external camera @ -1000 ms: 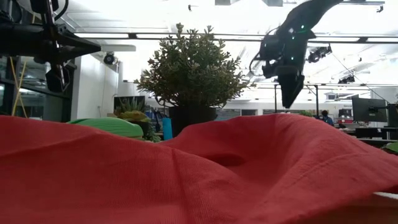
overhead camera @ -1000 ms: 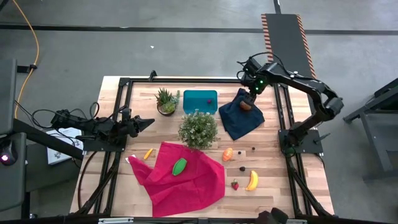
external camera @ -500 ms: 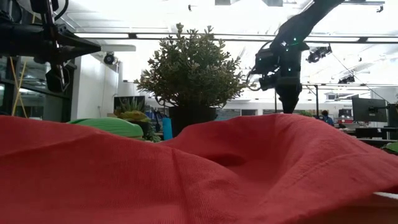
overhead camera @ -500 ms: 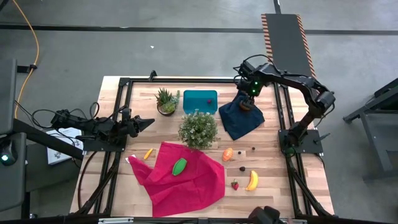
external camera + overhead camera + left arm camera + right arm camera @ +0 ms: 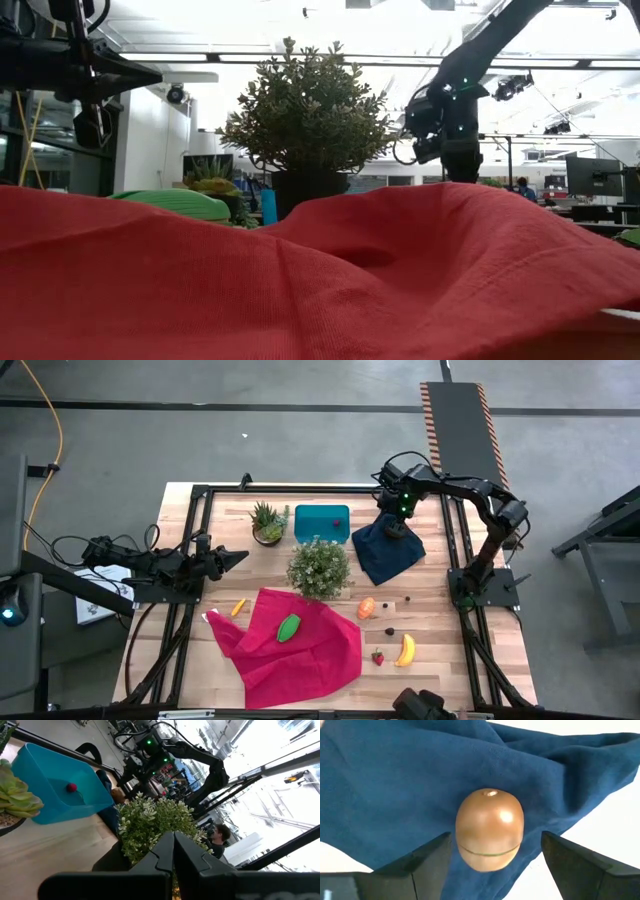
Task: Pick and placing Produce into tupperware
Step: Put the brown kiwi into the blue bin
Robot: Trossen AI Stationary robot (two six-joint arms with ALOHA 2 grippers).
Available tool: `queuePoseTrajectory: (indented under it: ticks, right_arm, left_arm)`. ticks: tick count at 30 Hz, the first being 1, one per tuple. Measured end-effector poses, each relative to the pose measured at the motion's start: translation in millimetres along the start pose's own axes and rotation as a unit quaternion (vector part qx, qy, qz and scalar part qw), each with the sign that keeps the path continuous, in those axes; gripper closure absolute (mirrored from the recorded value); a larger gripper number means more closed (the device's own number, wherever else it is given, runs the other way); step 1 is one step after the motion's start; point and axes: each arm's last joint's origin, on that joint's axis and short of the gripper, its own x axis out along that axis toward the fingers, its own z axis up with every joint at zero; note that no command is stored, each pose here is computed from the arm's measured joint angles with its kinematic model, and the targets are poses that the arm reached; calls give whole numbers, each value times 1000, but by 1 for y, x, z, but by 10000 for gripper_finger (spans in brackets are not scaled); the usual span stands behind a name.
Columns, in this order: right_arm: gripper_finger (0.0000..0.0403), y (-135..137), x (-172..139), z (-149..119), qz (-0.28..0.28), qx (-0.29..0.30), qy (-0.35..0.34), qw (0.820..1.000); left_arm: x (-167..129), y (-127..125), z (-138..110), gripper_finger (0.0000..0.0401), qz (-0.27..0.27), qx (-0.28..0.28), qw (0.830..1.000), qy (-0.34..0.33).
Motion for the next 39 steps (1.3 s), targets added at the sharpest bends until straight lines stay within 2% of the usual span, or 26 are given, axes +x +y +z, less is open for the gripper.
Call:
queuePoseTrajectory:
  ticks: [8, 16, 29, 39]
  right_arm:
    - [104, -4, 21, 4, 12, 4, 30, 999]
    - [106, -6, 28, 5, 13, 4, 37, 999]
    - [177, -6, 31, 6, 16, 10, 43, 999]
    - [175, -6, 31, 5, 18, 13, 49, 999]
  left_arm:
    - [0, 0, 0, 400, 0, 0, 1000, 0]
    - [0, 0, 0, 400, 0, 0, 1000, 0]
    - [0, 0, 0, 400, 0, 1, 1000, 0]
    - [0, 0, 0, 400, 0, 1, 1000, 0]
